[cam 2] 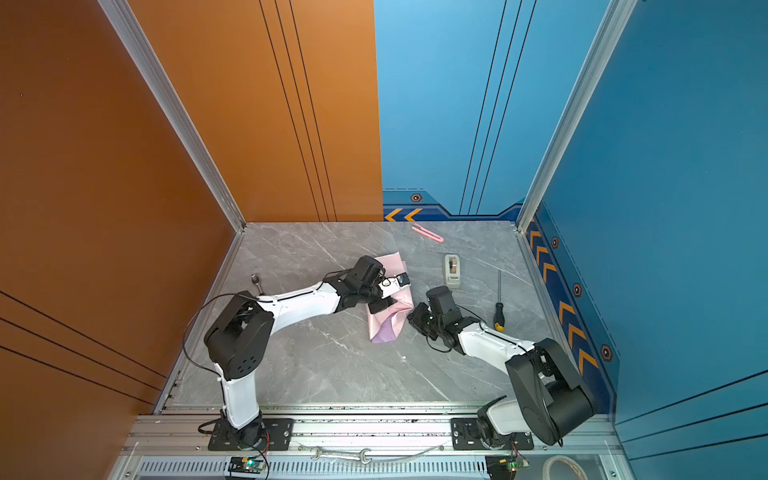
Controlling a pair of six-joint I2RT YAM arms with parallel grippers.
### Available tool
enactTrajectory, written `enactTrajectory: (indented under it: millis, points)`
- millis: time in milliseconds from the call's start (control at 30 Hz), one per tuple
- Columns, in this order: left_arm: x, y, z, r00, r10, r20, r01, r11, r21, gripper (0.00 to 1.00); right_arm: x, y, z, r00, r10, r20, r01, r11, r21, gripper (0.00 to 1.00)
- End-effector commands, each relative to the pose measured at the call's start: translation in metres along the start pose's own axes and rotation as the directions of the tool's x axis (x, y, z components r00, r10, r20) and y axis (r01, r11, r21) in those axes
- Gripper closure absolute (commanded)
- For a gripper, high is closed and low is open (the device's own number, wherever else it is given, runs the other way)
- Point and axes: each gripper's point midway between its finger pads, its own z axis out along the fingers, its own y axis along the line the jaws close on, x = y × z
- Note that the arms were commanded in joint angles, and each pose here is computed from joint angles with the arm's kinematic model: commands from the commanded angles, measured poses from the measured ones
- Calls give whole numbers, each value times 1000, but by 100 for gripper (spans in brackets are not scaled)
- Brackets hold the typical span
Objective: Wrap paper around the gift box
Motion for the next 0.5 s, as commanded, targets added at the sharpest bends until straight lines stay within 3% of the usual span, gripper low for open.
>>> enactTrajectory:
  millis: [0,467]
  points:
    - [36,-27,9,994,-5,-112,13,997,72,53,-13,5,6,996,10,89,-9,1000,-10,84]
    - [26,-28,8,998,-9,-64,14,997,76,52,-21,24,31,989,-24,149,30,999,-40,86]
